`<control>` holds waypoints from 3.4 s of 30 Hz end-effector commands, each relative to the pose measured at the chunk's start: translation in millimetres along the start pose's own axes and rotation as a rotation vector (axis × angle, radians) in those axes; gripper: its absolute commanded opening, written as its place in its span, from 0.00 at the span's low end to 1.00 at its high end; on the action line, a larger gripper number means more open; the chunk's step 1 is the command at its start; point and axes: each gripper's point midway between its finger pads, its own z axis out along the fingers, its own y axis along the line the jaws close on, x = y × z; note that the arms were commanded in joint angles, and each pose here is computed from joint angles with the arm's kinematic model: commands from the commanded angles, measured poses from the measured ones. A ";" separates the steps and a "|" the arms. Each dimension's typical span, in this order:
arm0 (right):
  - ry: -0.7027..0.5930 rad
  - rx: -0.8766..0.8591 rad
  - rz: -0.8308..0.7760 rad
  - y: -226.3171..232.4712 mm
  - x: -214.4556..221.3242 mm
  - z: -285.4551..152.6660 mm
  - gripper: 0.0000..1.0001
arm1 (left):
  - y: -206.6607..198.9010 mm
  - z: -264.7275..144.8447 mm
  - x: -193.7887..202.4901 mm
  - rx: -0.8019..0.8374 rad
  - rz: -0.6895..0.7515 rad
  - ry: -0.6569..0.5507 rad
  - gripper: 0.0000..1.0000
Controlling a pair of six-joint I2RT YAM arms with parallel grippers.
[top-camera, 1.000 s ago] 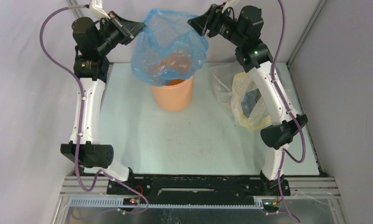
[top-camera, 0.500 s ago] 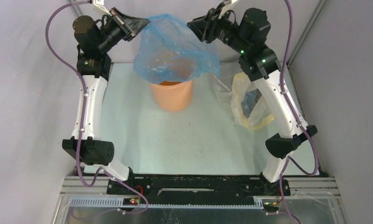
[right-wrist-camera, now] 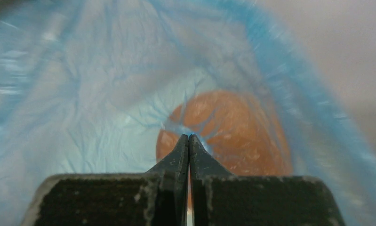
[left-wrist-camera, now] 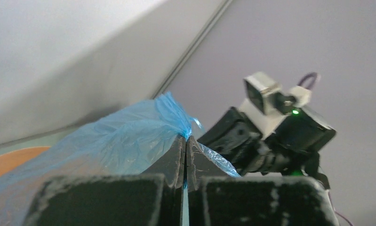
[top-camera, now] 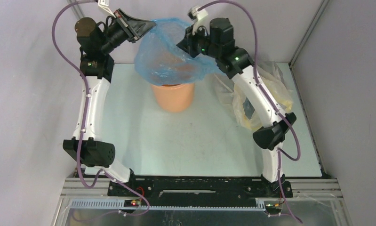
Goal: Put the trash bags into the trash bin
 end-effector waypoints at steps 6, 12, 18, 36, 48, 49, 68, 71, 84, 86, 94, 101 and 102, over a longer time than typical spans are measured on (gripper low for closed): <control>0.198 -0.011 -0.052 12.5 80.9 34.0 0.00 | -30.7 -13.3 23.7 0.126 0.048 0.039 0.00; 0.255 -0.004 -0.025 0.1 119.3 57.6 0.00 | -33.6 -10.2 25.0 0.166 0.024 0.044 0.00; 0.326 0.004 0.017 -14.8 161.9 74.1 0.00 | -38.9 -12.0 24.3 0.189 0.038 0.049 0.00; 0.455 0.281 -0.001 -82.5 220.8 76.4 0.00 | 53.5 -12.3 33.3 -0.082 0.051 0.049 0.00; 0.559 0.226 -0.059 -55.0 259.3 81.5 0.00 | 133.2 -33.5 60.8 -0.332 0.050 0.046 0.00; 0.579 0.225 -0.060 -52.8 263.9 79.1 0.00 | 138.2 -35.8 63.0 -0.351 0.055 0.045 0.00; 0.847 0.255 0.042 -44.8 274.8 -5.6 0.00 | 177.2 -42.7 113.7 -0.389 0.004 0.123 0.00; 0.880 0.272 0.039 -44.3 272.3 -19.6 0.00 | 174.2 -38.6 122.0 -0.363 -0.019 0.145 0.00; 0.911 0.379 0.038 -44.6 244.0 -87.5 0.00 | 102.4 -38.8 151.5 -0.283 -0.063 0.151 0.00; 0.883 0.347 0.042 -35.9 233.4 -86.7 0.00 | 95.9 -38.5 153.8 -0.275 -0.059 0.154 0.00; 0.721 0.253 0.022 -8.6 168.3 -78.1 0.16 | 85.4 -37.0 139.5 -0.283 -0.027 0.147 0.00; 0.592 0.194 0.001 11.6 120.3 -86.6 0.36 | 110.2 -34.0 116.6 -0.384 0.015 0.140 0.00; 0.575 0.189 -0.008 14.7 113.6 -89.5 0.42 | 114.4 -34.1 114.1 -0.393 0.012 0.137 0.00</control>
